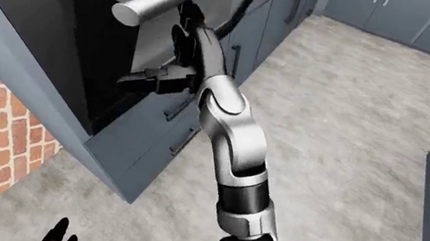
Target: Close the oven door.
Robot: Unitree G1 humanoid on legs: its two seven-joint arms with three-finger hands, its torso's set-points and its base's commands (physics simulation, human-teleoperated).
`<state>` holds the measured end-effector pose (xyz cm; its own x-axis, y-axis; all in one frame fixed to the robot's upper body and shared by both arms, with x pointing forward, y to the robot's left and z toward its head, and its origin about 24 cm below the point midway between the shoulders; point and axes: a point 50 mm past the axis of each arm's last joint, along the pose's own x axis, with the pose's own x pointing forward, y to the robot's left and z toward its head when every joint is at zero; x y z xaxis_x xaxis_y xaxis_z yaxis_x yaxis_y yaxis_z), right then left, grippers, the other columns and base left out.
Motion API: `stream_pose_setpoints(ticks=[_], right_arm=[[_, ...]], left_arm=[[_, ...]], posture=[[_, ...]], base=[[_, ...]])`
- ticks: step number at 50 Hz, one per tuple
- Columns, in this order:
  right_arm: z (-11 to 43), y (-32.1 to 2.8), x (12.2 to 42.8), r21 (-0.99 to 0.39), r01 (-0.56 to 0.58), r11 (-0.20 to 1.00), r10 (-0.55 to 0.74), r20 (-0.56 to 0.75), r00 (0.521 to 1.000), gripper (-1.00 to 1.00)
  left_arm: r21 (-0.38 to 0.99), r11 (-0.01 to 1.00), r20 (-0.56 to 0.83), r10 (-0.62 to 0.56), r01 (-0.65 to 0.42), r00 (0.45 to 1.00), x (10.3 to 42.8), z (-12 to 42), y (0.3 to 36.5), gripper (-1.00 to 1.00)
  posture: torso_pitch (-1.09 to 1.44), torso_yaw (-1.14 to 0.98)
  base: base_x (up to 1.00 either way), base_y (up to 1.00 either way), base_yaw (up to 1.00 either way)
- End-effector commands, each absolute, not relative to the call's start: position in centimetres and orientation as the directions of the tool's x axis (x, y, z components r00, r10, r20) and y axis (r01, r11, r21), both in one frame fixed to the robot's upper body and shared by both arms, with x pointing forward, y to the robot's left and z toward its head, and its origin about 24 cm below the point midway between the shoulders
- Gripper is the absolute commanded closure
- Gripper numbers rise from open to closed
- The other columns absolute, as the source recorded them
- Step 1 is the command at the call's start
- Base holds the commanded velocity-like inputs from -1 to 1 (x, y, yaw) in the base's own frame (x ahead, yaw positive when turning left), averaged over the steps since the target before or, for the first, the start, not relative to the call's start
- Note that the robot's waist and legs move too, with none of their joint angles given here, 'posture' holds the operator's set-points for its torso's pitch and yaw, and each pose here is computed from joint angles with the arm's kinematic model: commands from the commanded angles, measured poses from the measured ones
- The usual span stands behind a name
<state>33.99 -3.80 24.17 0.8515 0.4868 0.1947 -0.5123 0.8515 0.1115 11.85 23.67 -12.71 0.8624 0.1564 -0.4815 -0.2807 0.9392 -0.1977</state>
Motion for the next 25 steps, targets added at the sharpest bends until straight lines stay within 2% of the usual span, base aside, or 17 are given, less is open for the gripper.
stream_pose_setpoints(ticks=[1,13,25], right_arm=[[26.7,-3.0,33.7,0.073,-0.55,0.832,0.508,0.297,0.809,-1.0],[29.2,2.2,38.1,-0.008,-0.612,0.791,0.595,0.244,0.766,-1.0],[29.7,7.3,37.0,-0.093,-0.68,0.727,0.683,0.2,0.703,-1.0]], left_arm=[[-0.185,0.943,-0.448,0.169,-0.276,0.878,12.2,-12.3,24.1,-1.0],[-0.185,0.943,-0.447,0.17,-0.276,0.878,12.2,-12.3,24.2,-1.0],[-0.189,0.942,-0.445,0.171,-0.279,0.879,12.2,-12.2,24.3,-1.0]], posture=[[0.19,0.0],[0.19,0.0],[0.19,0.0]], base=[[0.0,0.0,0.0],[0.0,0.0,0.0],[0.0,0.0,0.0]])
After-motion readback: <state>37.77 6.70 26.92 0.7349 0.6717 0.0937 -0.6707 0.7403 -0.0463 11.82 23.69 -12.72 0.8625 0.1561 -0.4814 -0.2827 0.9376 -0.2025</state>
